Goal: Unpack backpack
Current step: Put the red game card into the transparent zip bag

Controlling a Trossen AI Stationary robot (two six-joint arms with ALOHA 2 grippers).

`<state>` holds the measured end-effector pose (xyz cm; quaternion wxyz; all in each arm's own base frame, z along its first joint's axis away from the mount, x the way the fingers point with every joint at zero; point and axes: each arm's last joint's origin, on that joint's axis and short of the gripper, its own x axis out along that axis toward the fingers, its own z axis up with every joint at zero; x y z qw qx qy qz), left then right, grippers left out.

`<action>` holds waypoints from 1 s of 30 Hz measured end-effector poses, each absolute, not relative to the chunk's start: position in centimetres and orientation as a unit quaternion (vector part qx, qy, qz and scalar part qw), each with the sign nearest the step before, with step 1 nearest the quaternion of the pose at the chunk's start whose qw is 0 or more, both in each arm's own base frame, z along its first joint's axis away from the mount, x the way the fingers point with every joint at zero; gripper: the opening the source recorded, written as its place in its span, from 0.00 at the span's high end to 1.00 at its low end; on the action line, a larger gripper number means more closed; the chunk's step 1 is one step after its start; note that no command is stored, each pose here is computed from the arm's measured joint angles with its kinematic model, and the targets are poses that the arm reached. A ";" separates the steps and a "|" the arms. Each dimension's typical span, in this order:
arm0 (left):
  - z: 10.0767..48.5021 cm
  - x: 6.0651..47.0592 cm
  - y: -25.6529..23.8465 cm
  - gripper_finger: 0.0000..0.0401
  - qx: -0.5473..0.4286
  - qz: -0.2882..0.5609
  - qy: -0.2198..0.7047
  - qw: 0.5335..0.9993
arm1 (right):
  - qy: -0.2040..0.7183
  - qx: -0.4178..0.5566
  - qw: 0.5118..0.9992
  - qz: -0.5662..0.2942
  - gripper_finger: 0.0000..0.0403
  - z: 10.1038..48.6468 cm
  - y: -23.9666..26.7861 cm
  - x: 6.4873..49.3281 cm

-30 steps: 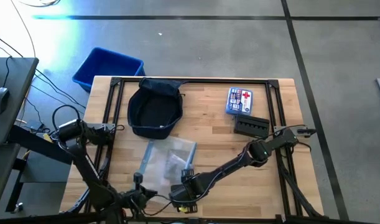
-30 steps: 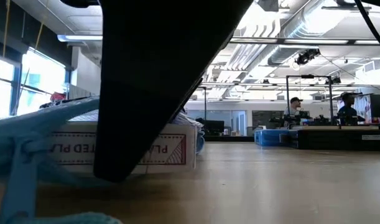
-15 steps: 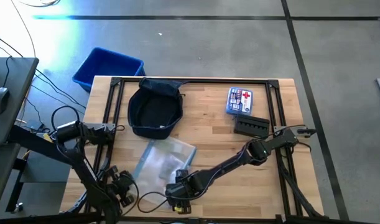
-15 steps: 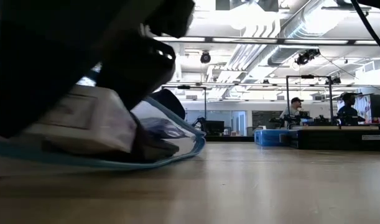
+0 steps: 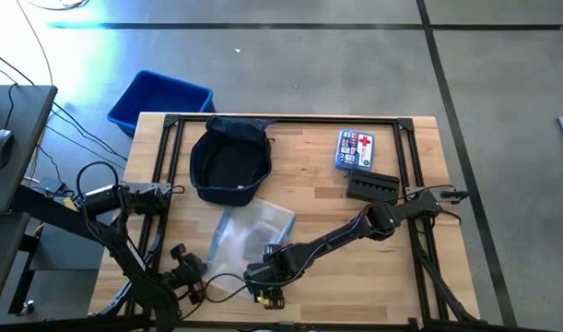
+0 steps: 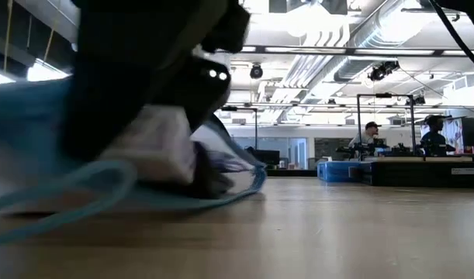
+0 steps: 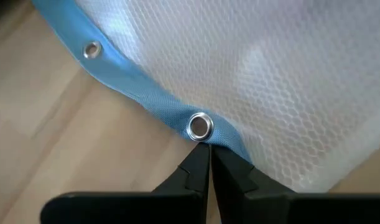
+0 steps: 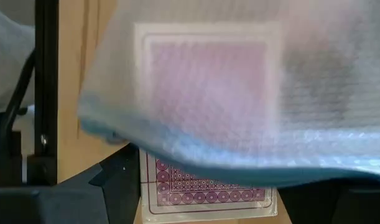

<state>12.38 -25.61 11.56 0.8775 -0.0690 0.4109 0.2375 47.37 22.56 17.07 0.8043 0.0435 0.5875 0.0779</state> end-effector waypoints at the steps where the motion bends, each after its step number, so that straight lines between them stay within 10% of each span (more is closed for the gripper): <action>1: 11.4 12.4 -25.6 1.00 -0.067 0.232 0.401 0.884 | 0.589 0.039 0.803 0.085 0.31 17.2 22.6 47.3; 6: 11.1 13.3 -25.7 1.00 -0.063 0.205 0.377 0.901 | 0.574 -0.002 0.803 0.159 0.31 17.8 23.9 46.8; 30: 11.1 14.7 -26.0 1.00 -0.024 0.167 0.343 0.924 | 0.545 0.050 0.836 -0.040 0.31 16.3 19.7 48.8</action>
